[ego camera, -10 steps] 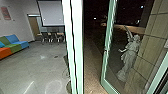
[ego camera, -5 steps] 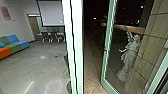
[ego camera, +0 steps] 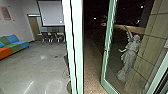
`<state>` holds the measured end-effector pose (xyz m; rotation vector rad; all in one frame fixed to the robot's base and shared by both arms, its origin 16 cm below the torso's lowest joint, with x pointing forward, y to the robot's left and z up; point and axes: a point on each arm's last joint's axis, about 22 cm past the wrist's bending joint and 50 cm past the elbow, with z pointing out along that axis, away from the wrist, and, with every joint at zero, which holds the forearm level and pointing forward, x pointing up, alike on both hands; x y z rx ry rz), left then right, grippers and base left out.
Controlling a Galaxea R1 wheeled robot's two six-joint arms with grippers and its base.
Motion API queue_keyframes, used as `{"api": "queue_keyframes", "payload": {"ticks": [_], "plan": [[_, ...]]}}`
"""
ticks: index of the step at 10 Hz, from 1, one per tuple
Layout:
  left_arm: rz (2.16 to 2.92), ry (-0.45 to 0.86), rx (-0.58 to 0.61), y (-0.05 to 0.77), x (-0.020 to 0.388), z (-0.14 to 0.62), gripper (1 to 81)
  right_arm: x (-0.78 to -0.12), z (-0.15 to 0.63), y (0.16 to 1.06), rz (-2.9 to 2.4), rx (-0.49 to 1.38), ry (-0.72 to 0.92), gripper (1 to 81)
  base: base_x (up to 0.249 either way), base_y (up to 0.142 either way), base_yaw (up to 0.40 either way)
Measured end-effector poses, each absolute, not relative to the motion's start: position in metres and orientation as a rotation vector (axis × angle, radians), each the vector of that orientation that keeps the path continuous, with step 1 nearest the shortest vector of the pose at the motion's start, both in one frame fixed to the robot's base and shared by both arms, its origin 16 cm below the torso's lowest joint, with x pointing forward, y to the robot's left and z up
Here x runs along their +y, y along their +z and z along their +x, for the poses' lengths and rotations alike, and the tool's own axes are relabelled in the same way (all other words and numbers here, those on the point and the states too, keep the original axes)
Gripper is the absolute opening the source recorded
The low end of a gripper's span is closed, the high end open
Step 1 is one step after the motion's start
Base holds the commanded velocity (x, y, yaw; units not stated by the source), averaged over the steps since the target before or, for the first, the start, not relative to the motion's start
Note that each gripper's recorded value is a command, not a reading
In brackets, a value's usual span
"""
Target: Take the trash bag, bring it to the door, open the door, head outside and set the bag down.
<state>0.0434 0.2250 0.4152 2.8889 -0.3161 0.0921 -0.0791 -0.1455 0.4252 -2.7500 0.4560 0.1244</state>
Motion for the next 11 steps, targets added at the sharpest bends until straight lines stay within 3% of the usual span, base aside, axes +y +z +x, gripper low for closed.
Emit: {"api": "queue_keyframes", "payload": {"ticks": [3, 5, 11], "plan": [[2.889, 0.092, -0.315, 0.415, 0.225, 0.043, 1.0, -0.142, -0.082, 0.425, -2.776, 0.344, 0.16, 81.1, 0.0, 0.0, 0.0], [2.888, 0.091, -0.317, 0.415, 0.225, 0.043, 1.0, -0.138, -0.073, 0.426, -2.754, 0.373, 0.117, 81.1, 0.0, 0.0, 0.0], [2.894, 0.092, -0.316, 0.415, 0.229, 0.042, 1.0, -0.135, -0.041, 0.425, -2.735, 0.438, 0.031, 81.1, 0.0, -0.071, 0.0]]}}
